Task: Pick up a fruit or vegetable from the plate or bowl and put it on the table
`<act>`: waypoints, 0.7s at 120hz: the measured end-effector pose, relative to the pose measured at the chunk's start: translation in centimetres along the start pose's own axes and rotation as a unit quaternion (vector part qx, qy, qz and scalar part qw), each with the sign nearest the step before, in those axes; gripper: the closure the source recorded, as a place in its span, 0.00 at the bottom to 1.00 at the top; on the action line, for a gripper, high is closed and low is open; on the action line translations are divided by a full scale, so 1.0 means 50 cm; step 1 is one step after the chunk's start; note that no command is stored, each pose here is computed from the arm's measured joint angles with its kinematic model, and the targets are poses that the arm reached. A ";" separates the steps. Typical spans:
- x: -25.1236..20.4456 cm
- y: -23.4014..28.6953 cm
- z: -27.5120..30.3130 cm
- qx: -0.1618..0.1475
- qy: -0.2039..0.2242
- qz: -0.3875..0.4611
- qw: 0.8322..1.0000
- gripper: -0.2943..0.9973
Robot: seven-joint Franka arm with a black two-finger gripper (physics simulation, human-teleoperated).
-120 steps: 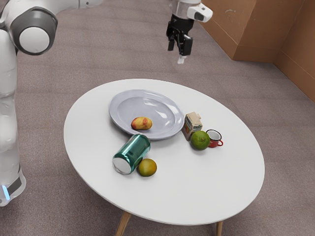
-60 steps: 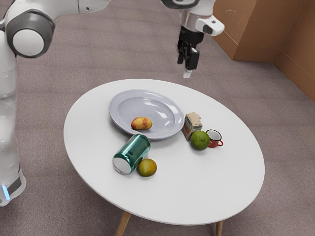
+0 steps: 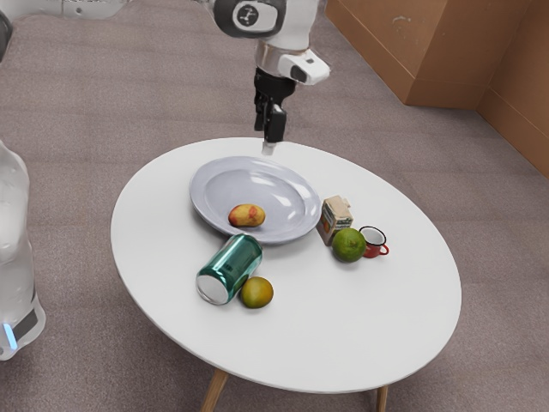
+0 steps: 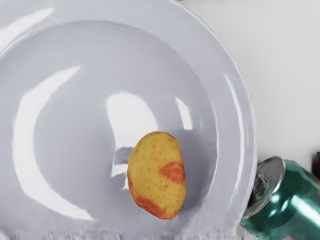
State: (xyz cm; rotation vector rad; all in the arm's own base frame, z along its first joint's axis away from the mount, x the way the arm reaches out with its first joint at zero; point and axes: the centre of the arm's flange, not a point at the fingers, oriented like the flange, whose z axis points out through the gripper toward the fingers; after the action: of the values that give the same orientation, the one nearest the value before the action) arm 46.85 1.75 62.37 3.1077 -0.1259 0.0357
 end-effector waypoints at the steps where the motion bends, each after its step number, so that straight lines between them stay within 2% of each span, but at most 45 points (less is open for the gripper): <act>1: -0.004 -0.001 0.006 -0.001 -0.001 -0.001 1.000 0.23; 34: -0.061 -0.002 0.115 -0.011 0.004 0.006 1.000 0.23; 84: -0.038 0.026 0.199 -0.020 0.002 0.031 0.999 0.23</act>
State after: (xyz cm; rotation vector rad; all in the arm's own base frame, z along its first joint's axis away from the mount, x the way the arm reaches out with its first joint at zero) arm 45.09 0.27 52.41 3.0631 -0.2189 0.0418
